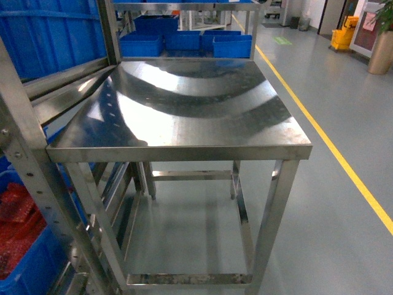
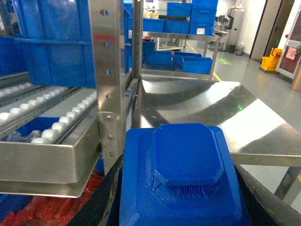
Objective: Pick blue part to blue bin on bottom shelf
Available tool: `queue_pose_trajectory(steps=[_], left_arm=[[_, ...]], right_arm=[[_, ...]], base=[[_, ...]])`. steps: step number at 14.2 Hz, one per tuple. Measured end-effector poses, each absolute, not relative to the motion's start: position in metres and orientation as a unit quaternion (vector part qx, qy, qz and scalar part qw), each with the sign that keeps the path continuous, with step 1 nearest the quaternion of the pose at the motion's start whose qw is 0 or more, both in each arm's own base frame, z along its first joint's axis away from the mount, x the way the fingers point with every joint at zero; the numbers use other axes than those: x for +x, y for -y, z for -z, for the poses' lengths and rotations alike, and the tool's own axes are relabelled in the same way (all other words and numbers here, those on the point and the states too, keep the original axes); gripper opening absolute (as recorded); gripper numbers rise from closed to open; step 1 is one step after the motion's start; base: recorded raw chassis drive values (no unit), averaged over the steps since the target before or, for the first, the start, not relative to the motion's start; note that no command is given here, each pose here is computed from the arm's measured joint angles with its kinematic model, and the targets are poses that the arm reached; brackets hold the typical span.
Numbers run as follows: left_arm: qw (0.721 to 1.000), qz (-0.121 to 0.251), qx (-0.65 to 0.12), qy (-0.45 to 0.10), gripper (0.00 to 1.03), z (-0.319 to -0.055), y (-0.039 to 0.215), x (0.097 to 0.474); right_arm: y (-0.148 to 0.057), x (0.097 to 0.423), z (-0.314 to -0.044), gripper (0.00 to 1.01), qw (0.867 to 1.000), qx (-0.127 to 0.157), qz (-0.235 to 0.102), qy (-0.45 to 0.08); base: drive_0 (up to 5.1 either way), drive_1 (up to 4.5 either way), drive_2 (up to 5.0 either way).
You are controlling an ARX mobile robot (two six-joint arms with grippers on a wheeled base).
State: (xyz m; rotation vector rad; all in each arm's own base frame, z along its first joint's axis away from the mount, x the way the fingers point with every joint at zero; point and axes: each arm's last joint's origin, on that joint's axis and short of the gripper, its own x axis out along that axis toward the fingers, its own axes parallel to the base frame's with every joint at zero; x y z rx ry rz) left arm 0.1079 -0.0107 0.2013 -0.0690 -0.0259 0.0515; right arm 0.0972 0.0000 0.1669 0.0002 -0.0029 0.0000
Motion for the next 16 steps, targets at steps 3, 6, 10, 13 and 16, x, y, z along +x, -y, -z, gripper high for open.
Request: queue_pose_trajectory(steps=[3,6,10,13,16], left_arm=[[0.999,-0.026,-0.035,0.013,0.43,-0.2014,0.0107,0.1079],[0.999,-0.026,-0.034,0.012,0.43,-0.2011,0.0107,0.108],[0.999,-0.025,-0.035,0.015,0.43,-0.2016,0.0107,0.1077],[0.999,-0.026,-0.035,0.014,0.43,-0.2014,0.0107,0.1077],[0.999,-0.026,-0.035,0.014,0.43,-0.2015,0.0107,0.1077]], right_arm=[[0.0,0.0972,-0.1672,0.98,1.0,0.0,0.0,0.003],[0.0,0.0972,-0.1668,0.98,1.0,0.0,0.0,0.001],[0.0,0.0972,-0.1667,0.98,1.0,0.0,0.0,0.0],[0.0,0.0972,-0.1669,0.98,1.0,0.0,0.0,0.002],[0.0,0.0972,-0.1668,0.98,1.0,0.0,0.0,0.001]], base=[[-4.9,2.42,2.4],[-4.9,2.42,2.4],[-5.0,2.4,2.4],[-5.0,2.4,2.4],[-5.0,2.39,2.4]])
